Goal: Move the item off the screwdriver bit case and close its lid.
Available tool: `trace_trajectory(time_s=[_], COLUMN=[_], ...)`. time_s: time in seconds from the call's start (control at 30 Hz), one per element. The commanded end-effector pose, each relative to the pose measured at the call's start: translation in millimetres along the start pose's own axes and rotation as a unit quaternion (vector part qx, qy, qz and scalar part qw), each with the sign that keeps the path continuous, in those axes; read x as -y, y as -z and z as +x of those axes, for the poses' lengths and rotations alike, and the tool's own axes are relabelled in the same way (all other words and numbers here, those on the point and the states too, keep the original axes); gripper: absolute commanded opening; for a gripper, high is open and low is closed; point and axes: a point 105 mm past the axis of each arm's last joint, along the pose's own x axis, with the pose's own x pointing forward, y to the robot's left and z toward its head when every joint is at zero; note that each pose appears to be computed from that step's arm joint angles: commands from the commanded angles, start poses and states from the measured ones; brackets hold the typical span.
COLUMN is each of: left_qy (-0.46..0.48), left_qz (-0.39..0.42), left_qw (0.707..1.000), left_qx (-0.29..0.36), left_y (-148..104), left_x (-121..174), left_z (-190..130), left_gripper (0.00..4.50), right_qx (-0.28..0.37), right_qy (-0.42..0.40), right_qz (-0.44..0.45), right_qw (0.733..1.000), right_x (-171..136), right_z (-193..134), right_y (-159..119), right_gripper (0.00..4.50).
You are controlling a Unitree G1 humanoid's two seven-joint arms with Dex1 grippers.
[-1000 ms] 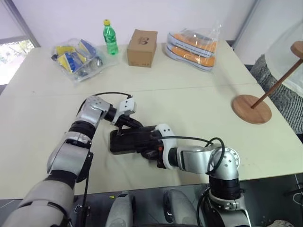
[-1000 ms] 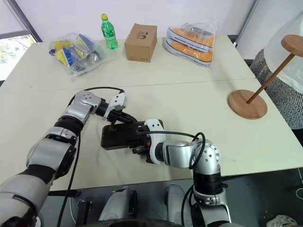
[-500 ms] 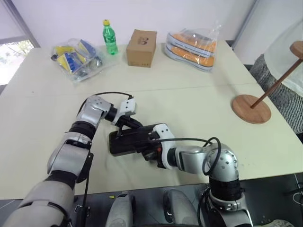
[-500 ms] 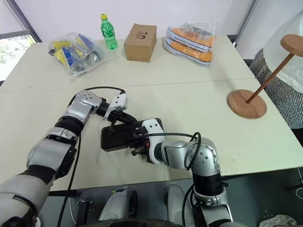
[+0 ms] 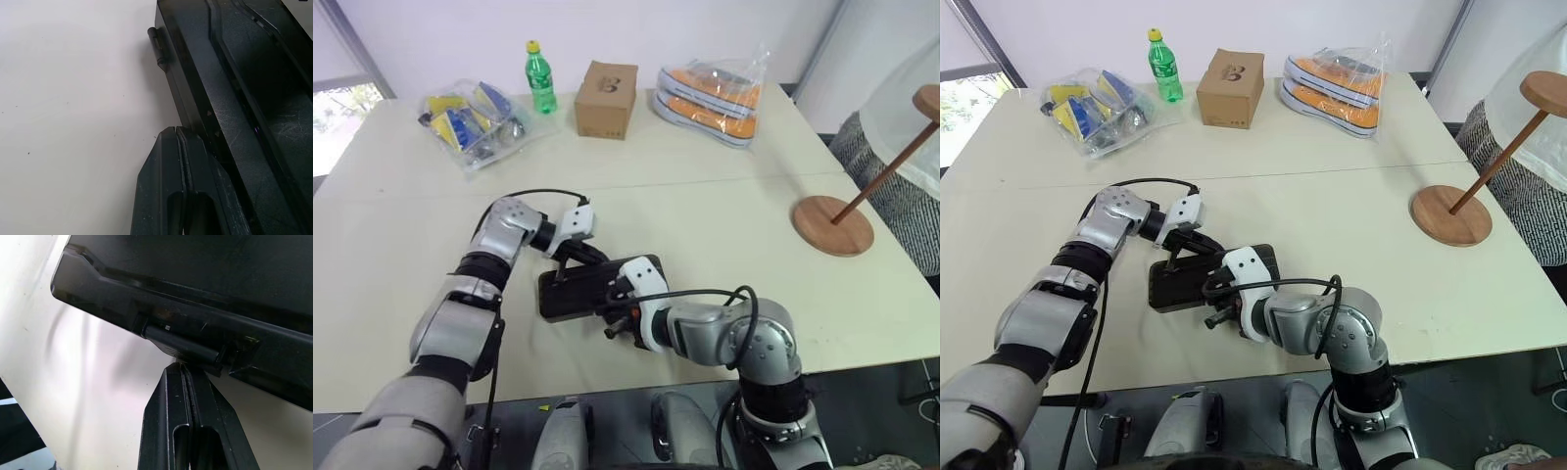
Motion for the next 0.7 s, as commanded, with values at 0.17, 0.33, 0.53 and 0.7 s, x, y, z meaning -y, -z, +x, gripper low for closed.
trace_trajectory(time_s=[0.17, 0.33, 0.53, 0.7], left_qy=[0.073, 0.046, -0.008, -0.01], left_qz=[0.037, 0.039, 0.041, 0.045], left_qw=[0.996, 0.997, 0.998, 0.999], left_qx=[-0.047, -0.054, -0.035, -0.028], left_y=[19.4, 21.0, 10.2, 5.7], left_x=[26.0, 19.1, 1.1, -1.0], left_z=[13.9, 13.4, 14.3, 17.8], left_gripper=[0.0, 0.0, 0.0, 0.0], right_qx=[0.081, 0.08, 0.077, 0.081], right_qy=[0.034, 0.034, 0.03, 0.019], right_qz=[-0.025, -0.031, -0.036, -0.047], right_qw=[0.996, 0.996, 0.996, 0.995], right_x=[5.4, 5.5, 5.1, 0.8], right_z=[-10.4, -10.5, -10.7, -9.6], right_y=[-33.6, -33.6, -33.5, -38.6], right_gripper=[0.02, 0.02, 0.02, 0.02])
